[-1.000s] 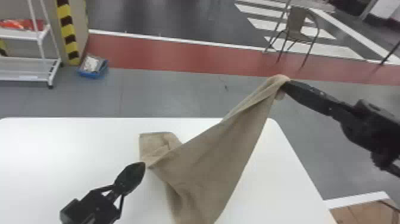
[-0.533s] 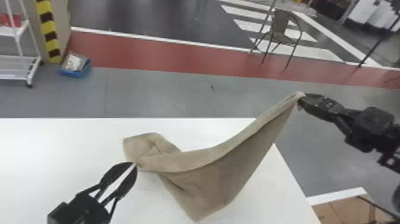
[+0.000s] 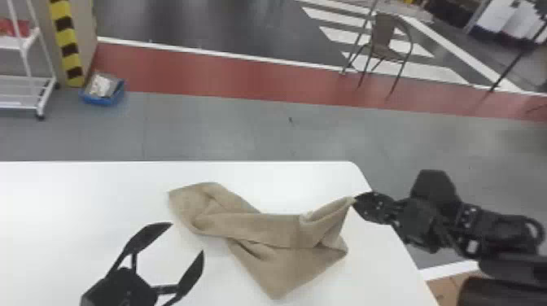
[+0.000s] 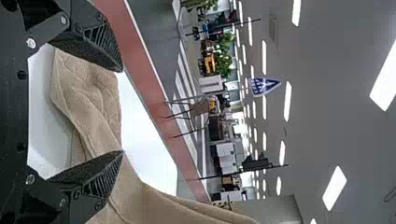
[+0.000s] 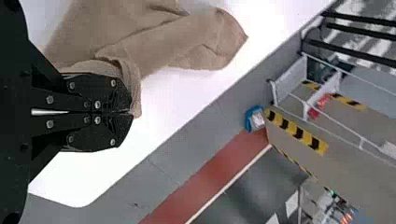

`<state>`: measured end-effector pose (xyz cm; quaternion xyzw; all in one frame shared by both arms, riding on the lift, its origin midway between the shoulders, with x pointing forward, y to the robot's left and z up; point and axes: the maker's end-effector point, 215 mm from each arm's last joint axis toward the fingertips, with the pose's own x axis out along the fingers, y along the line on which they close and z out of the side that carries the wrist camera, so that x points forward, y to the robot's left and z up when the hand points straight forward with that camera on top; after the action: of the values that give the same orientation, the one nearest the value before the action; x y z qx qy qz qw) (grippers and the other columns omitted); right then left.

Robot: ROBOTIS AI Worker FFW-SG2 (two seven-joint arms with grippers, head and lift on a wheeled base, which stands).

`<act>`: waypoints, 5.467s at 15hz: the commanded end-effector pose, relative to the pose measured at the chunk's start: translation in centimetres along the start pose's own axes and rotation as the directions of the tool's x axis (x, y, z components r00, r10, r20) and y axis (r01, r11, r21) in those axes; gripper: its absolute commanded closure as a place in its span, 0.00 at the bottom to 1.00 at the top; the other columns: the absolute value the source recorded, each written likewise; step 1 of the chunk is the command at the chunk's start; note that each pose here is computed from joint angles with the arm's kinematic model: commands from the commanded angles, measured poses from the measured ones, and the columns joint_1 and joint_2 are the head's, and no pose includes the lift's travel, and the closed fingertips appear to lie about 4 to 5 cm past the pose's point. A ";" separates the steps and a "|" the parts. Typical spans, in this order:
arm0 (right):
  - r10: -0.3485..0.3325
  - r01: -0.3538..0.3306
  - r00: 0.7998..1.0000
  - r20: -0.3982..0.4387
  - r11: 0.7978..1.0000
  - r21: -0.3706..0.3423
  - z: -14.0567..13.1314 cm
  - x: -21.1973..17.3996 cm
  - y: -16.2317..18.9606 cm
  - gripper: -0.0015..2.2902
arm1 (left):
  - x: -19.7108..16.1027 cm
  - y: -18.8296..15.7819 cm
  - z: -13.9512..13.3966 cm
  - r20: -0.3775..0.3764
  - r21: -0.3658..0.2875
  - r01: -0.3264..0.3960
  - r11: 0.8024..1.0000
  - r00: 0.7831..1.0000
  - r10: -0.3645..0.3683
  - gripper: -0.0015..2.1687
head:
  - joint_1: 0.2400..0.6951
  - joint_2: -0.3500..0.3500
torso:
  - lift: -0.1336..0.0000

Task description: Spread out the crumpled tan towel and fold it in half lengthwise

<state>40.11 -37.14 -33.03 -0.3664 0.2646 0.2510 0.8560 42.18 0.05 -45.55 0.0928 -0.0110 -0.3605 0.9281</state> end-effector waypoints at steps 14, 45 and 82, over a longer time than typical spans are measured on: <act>0.064 -0.055 0.986 -0.156 0.997 0.057 -4.4 4.9 4.9 0.02 | 0.0 -0.7 -0.6 -0.016 0.000 0.004 1.000 1.000 -0.004 0.07 | 1.00 0.00 | 1.00; -0.034 0.130 0.968 -0.249 0.915 0.381 -11.7 9.9 6.9 0.04 | 4.4 6.4 -7.8 -0.205 -0.017 0.033 0.999 0.978 -0.036 0.10 | 1.00 0.00 | 1.00; 0.082 0.042 0.878 -0.471 0.968 0.247 3.0 26.1 16.7 0.24 | -2.1 10.0 -8.5 -0.200 0.009 -0.025 1.000 0.979 0.026 0.09 | 1.00 0.36 | 1.00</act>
<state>49.99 -18.64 -55.66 -0.3059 0.4960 0.1237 0.8032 48.00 10.07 -52.01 0.1306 0.0802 -0.3361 0.9293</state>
